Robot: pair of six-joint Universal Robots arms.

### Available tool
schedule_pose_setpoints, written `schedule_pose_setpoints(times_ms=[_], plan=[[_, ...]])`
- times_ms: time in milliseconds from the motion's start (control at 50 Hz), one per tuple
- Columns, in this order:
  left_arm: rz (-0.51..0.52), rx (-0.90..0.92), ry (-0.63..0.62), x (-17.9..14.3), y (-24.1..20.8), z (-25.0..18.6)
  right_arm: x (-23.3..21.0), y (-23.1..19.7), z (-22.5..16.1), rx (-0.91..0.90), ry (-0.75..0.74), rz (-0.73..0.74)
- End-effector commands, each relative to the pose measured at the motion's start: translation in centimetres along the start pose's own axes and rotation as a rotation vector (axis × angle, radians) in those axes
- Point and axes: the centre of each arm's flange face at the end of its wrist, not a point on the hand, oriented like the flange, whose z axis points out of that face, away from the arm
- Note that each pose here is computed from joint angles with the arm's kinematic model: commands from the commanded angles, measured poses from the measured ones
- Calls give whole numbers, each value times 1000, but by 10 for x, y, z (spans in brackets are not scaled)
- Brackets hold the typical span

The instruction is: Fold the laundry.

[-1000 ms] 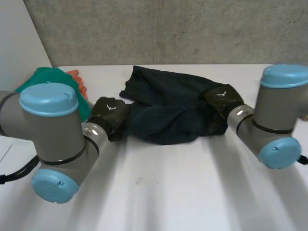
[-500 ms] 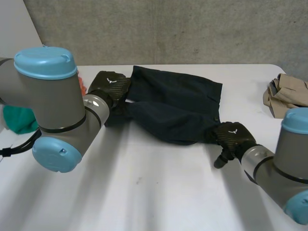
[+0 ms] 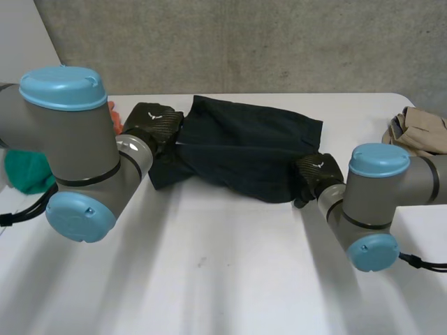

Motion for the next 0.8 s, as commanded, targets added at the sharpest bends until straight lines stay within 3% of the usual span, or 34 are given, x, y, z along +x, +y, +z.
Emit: schedule_pose_setpoints(times_ms=[20, 280, 420, 540, 660, 800], plan=[[-2, -36, 1, 0, 12, 4, -5, 3, 10, 4, 23, -10], [6, -115, 17, -6, 24, -9, 15, -24, -6, 2, 50, -110], [105, -225, 96, -3, 34, -38, 30, -53, -54, -113, -143, -268], [272, -485, 315, 13, 59, -98, 33, -47, -127, -432, -401, -473], [356, -562, 531, 31, 67, -137, 38, -42, -145, -418, -446, -667], [382, -512, 458, 28, 58, -120, 44, -38, -135, -429, -407, -636]])
